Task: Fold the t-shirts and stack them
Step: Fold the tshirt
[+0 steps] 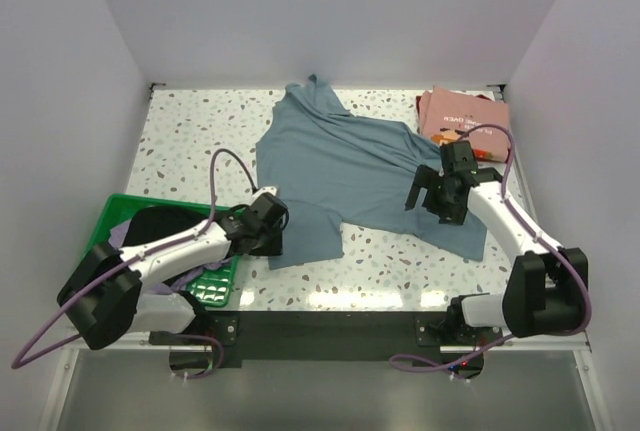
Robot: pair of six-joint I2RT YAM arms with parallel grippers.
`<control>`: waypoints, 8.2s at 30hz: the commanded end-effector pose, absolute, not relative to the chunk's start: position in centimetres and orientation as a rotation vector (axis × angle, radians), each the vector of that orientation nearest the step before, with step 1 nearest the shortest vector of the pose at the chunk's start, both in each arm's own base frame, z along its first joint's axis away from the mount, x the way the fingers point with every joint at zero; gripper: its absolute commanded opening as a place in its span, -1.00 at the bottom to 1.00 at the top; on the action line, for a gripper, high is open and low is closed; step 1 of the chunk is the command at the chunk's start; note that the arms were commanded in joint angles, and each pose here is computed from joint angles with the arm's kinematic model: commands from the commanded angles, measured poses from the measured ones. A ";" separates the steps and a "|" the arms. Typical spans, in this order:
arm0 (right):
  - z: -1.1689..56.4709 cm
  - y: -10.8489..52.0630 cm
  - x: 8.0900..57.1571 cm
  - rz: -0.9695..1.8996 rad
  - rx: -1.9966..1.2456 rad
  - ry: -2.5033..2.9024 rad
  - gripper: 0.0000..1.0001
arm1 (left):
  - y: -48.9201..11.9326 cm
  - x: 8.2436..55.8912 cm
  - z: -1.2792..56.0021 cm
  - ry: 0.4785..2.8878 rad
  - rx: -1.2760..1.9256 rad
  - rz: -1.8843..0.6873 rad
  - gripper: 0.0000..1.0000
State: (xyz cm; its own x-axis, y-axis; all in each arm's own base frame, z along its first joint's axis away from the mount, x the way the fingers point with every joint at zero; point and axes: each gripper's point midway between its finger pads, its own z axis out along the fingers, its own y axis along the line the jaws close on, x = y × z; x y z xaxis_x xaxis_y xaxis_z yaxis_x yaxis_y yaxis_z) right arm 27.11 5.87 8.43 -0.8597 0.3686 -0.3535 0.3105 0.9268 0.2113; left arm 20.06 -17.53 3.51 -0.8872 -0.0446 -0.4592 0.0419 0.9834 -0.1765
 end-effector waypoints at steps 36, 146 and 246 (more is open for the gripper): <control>8.5 2.4 22.3 0.036 0.535 2.699 0.98 | -18.8 19.6 4.7 2.614 -0.134 -0.242 -1.00; 0.2 4.3 14.8 0.115 1.101 2.829 -0.13 | -9.2 49.0 17.4 2.273 -0.197 -0.381 -1.00; 7.1 -0.9 23.2 0.194 1.285 2.906 -1.00 | -17.0 54.3 21.4 2.292 0.030 -0.844 -1.00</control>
State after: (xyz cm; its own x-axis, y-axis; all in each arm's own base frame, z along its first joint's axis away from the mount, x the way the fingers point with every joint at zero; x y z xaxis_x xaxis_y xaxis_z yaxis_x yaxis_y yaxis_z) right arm 21.21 -0.63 6.51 -0.6811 0.7229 0.1164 0.7307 0.6814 0.0434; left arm 52.72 -16.06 18.58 -0.8107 -0.1799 -0.5572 0.1849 0.8242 -0.5352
